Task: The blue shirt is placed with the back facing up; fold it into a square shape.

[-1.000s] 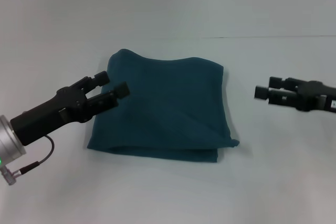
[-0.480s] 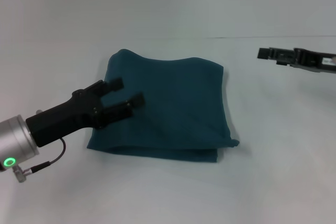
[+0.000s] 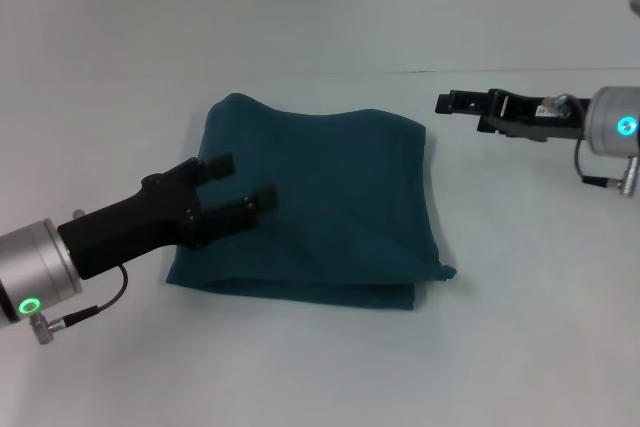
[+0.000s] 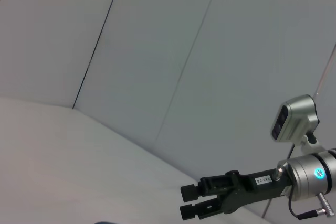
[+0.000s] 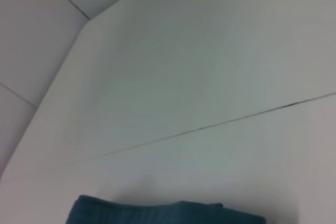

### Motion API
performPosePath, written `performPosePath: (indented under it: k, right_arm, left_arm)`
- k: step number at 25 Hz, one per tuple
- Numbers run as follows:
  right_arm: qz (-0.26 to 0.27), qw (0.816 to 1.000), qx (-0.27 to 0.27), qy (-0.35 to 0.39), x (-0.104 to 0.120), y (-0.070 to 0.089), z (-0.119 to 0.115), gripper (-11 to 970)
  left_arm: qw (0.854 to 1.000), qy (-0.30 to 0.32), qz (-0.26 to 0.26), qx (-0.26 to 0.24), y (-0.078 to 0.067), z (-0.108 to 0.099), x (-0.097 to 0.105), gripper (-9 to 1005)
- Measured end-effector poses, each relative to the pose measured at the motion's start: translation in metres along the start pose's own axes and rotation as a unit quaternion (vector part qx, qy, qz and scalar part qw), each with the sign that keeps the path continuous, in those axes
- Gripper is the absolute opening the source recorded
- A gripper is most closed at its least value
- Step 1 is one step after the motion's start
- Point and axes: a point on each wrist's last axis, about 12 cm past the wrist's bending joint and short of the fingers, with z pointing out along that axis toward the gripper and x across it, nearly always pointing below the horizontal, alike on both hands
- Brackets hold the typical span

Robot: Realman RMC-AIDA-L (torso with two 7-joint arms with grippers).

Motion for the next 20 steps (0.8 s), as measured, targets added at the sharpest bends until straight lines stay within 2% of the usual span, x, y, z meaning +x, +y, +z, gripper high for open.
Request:
performPosePath:
  k: [6, 12, 16, 20]
  right_arm:
    - [0.013, 0.999, 0.022, -0.031, 0.018, 0.001, 0.017, 910]
    - [0.035, 0.997, 0.013, -0.063, 0.030, 0.001, 0.025, 907]
    - [0.039, 0.997, 0.010, -0.061, 0.032, 0.003, 0.028, 906]
    - [0.031, 0.999, -0.007, -0.040, 0.037, 0.009, 0.031, 857]
  left_arm:
    - [1.000, 0.016, 0.004, -0.011, 0.003, 0.002, 0.002, 949]
    - [1.000, 0.020, 0.004, -0.012, 0.004, 0.003, 0.002, 949]
    - [1.000, 0.021, 0.005, -0.012, 0.004, 0.003, 0.002, 949]
    - [1.000, 0.021, 0.006, -0.012, 0.005, 0.003, 0.002, 949]
